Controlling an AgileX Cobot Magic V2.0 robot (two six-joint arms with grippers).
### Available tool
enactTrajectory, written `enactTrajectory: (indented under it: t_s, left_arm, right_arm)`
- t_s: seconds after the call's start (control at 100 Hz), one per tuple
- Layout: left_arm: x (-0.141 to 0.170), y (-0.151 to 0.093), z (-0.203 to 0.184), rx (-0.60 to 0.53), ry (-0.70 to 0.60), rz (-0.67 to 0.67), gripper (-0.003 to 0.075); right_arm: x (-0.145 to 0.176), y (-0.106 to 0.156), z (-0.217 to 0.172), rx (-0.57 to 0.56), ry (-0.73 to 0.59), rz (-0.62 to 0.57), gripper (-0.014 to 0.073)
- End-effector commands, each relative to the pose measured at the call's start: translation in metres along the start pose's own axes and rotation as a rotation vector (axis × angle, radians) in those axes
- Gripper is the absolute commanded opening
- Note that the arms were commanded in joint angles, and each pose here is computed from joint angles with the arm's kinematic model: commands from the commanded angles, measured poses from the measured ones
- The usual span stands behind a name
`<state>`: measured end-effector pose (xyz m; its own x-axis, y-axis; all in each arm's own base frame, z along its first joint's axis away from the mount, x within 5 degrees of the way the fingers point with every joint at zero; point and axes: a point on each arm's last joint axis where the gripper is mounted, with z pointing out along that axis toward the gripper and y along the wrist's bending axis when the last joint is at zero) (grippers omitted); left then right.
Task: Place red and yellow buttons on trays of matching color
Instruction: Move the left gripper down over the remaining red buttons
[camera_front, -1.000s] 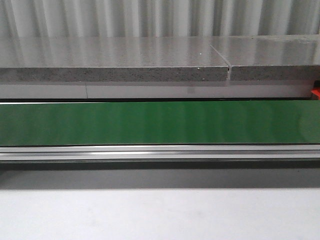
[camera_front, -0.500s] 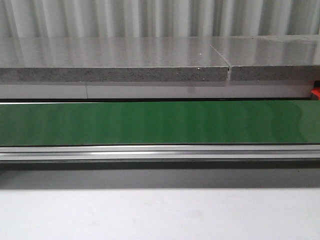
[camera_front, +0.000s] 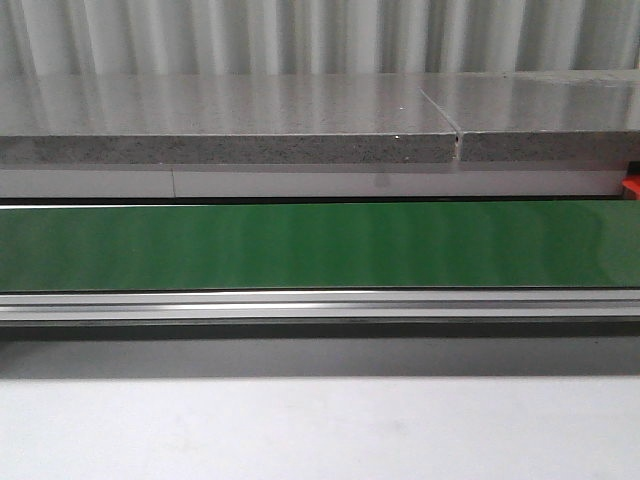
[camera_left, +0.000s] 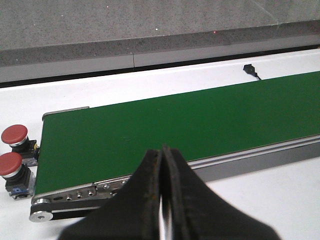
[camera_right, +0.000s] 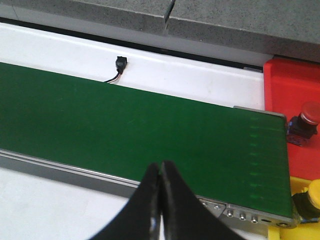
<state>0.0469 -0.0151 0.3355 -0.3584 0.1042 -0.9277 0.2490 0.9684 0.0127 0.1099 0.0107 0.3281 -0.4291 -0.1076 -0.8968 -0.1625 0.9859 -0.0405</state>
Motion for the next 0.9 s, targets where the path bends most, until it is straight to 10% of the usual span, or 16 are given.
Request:
enactTrajectory:
  t_s: [0.0, 0.62, 0.89]
  left_arm:
    - [-0.016, 0.000, -0.003, 0.001, -0.113, -0.012, -0.0021]
    - [-0.055, 0.019, 0.074, -0.126, 0.172, -0.264, 0.0006]
    - [-0.071, 0.040, 0.109, -0.219, 0.247, -0.313, 0.0483]
  right_arm:
    - [-0.007, 0.001, -0.011, 0.017, -0.107, -0.001, -0.0068]
    - [-0.003, 0.002, -0.012, 0.011, -0.093, -0.001, -0.0068]
    - [-0.003, 0.002, -0.012, 0.011, -0.093, -0.001, -0.0068]
